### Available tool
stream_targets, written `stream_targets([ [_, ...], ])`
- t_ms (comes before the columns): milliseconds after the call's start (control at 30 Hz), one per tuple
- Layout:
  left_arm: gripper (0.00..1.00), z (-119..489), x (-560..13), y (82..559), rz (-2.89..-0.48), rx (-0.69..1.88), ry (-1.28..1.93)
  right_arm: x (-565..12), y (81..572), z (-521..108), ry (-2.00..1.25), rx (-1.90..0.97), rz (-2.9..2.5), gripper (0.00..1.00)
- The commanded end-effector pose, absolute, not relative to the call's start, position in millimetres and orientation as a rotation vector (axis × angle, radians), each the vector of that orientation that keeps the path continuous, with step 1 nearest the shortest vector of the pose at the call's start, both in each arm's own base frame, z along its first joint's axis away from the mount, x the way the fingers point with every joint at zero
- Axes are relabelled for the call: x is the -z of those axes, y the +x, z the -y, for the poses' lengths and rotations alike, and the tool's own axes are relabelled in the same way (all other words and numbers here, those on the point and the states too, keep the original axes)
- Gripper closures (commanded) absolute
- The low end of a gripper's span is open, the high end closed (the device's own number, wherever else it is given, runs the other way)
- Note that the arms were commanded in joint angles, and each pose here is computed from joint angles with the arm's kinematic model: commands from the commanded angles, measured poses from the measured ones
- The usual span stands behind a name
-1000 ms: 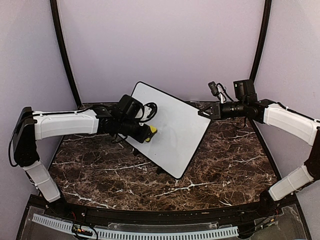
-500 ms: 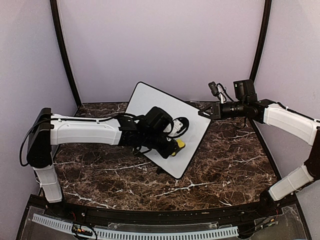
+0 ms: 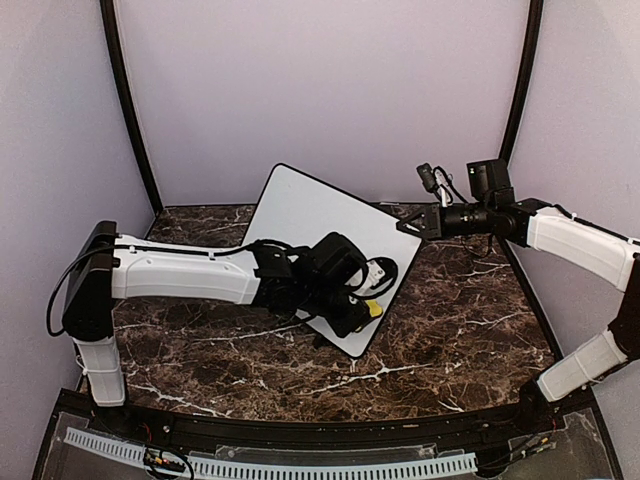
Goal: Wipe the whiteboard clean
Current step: Erase the center of the whiteboard.
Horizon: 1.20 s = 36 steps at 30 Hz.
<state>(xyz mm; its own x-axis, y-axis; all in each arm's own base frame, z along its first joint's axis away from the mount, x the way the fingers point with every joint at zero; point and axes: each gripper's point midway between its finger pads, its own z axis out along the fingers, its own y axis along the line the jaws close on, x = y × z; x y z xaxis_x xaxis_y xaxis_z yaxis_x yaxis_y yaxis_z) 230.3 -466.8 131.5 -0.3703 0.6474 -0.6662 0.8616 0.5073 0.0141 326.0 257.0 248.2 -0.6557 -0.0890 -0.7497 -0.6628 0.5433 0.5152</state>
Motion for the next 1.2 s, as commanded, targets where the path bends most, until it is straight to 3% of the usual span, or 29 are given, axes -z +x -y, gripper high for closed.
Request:
stream_targets([
  [0,1.0,433,-79,226,-2.305,0.277,1.265,-236,307,-269,-0.739,-1.107,-2.089,1.0],
  [467,1.0,404,-61,213,-2.394,0.259,1.256,-238,308,-269,-0.738,-1.102,-2.088,1.0],
  [900,1.0,341,-146,306,-2.307,0.239,0.795,-244,307,-269,-0.737,-1.104,-2.076,1.0],
  [1167,1.0,293,-133,313,-2.399,0.186,0.665,-246,308,-268,-0.732,-1.095,-2.071,1.0],
])
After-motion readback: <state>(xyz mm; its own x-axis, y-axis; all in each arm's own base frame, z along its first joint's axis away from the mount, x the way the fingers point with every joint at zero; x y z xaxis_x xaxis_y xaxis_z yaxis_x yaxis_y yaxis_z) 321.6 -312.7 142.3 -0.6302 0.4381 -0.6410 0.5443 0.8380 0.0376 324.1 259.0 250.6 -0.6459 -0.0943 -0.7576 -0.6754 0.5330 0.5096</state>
